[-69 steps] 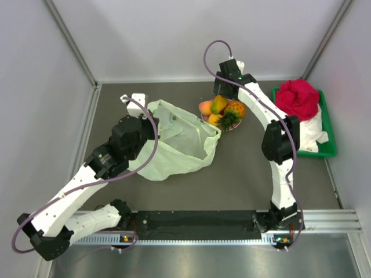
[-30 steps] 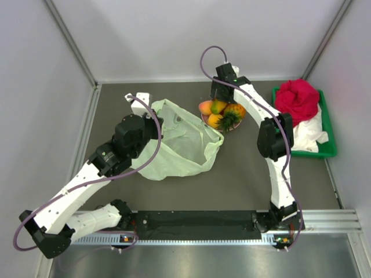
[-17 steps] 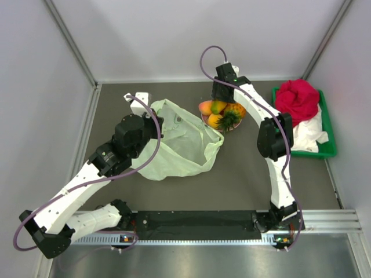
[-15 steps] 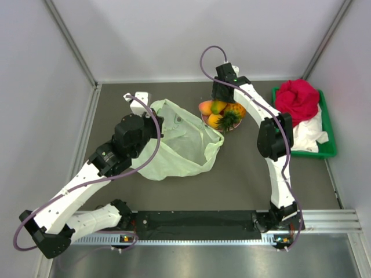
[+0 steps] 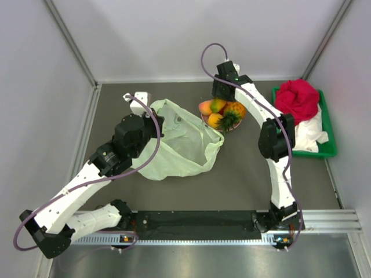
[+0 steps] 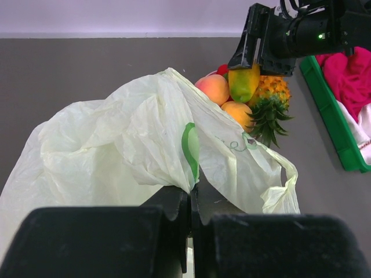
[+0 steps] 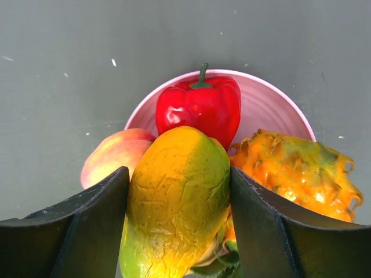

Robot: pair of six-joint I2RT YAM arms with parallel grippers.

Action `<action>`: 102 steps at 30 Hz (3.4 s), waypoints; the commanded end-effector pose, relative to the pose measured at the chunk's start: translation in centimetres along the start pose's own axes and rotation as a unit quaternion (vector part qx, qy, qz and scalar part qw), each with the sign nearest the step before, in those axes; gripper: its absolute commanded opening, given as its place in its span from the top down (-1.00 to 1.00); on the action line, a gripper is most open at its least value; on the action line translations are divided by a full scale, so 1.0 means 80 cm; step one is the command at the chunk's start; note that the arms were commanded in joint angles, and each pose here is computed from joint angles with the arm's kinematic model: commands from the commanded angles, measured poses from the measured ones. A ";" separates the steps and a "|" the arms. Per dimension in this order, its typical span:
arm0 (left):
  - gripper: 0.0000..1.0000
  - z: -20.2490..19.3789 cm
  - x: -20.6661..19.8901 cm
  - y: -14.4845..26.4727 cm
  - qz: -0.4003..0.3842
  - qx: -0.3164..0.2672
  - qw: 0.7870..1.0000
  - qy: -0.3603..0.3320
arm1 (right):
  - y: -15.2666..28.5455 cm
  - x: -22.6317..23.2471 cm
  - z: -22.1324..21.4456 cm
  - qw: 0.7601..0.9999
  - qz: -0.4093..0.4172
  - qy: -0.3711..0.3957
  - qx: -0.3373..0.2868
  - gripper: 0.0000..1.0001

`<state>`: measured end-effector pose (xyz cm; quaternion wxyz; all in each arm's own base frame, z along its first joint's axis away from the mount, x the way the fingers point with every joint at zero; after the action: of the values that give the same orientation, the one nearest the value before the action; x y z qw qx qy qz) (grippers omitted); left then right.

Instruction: Place the fruits into the plastic bag

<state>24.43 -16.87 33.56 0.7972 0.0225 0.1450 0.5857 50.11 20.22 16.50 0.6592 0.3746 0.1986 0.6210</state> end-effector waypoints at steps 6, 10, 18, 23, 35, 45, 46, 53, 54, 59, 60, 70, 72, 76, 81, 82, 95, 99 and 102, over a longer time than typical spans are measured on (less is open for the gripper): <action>1.00 0.016 -0.006 -0.002 -0.008 -0.027 0.999 0.018 | 0.097 0.019 0.074 0.993 0.058 -0.035 -0.092 0.39; 1.00 0.017 -0.004 -0.002 0.001 -0.030 0.999 0.028 | 0.121 0.019 0.070 0.992 0.080 -0.033 -0.094 0.44; 1.00 0.018 -0.005 -0.007 0.007 -0.037 0.998 0.057 | 0.227 0.018 0.055 0.972 0.198 -0.033 -0.124 0.55; 1.00 0.014 -0.009 -0.011 0.004 -0.032 0.997 0.072 | 0.260 0.011 0.010 0.964 0.251 -0.024 -0.086 0.56; 1.00 0.005 0.001 0.002 0.016 -0.033 0.994 0.102 | 0.299 0.096 -0.122 0.891 0.442 0.091 0.053 0.58; 1.00 0.000 0.006 0.016 0.011 -0.034 0.992 0.123 | 0.253 0.133 -0.166 0.898 0.409 0.125 0.106 0.60; 1.00 -0.001 0.007 0.018 0.011 -0.034 0.992 0.124 | 0.242 0.136 -0.164 0.903 0.397 0.123 0.109 0.60; 1.00 -0.006 0.006 0.021 0.004 -0.031 0.991 0.129 | 0.179 0.155 -0.153 0.933 0.329 0.121 0.085 0.62; 1.00 -0.006 0.006 0.021 0.003 -0.031 0.991 0.129 | 0.176 0.157 -0.153 0.934 0.324 0.128 0.079 0.63; 1.00 -0.008 0.003 0.014 0.002 -0.029 0.991 0.128 | 0.175 0.175 -0.188 0.930 0.318 0.169 0.071 0.63; 1.00 -0.007 0.002 0.013 0.001 -0.029 0.991 0.128 | 0.175 0.174 -0.197 0.931 0.317 0.164 0.077 0.63; 1.00 -0.008 0.003 0.008 0.008 -0.041 0.988 0.146 | 0.200 0.173 -0.276 0.899 0.376 0.190 0.119 0.55; 1.00 -0.010 0.000 0.007 0.002 -0.039 0.987 0.154 | 0.198 0.169 -0.293 0.893 0.384 0.197 0.132 0.55; 1.00 -0.013 -0.001 0.007 -0.001 -0.036 0.986 0.163 | 0.186 0.167 -0.305 0.896 0.366 0.208 0.139 0.55; 1.00 -0.014 0.002 0.010 0.002 -0.038 0.985 0.169 | 0.168 0.162 -0.311 0.910 0.331 0.201 0.146 0.56; 1.00 -0.013 0.002 0.011 0.002 -0.040 0.985 0.170 | 0.164 0.161 -0.311 0.913 0.324 0.202 0.142 0.56; 1.00 -0.014 0.017 0.027 0.019 -0.039 0.988 0.145 | 0.181 0.163 -0.305 0.898 0.352 0.223 0.139 -0.11; 1.00 -0.013 0.018 0.026 0.021 -0.044 0.988 0.144 | 0.192 0.167 -0.298 0.894 0.362 0.225 0.137 -0.31; 1.00 -0.013 0.016 0.023 0.019 -0.043 0.989 0.140 | 0.196 0.175 -0.294 0.889 0.372 0.227 0.141 -0.44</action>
<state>22.52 -15.33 32.15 0.7573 -0.0813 0.2410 0.6015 24.16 36.77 11.38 0.2915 0.3817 0.3197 0.8168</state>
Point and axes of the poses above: each gripper's point midway between its finger pads, its own y axis back along the fingers, its own x axis along the line the jaws close on, z = x × y, the point moved 4 cm from there along y, back along the fingers, and after that the axes turned 3 degrees about -y, right-handed, at the moved point
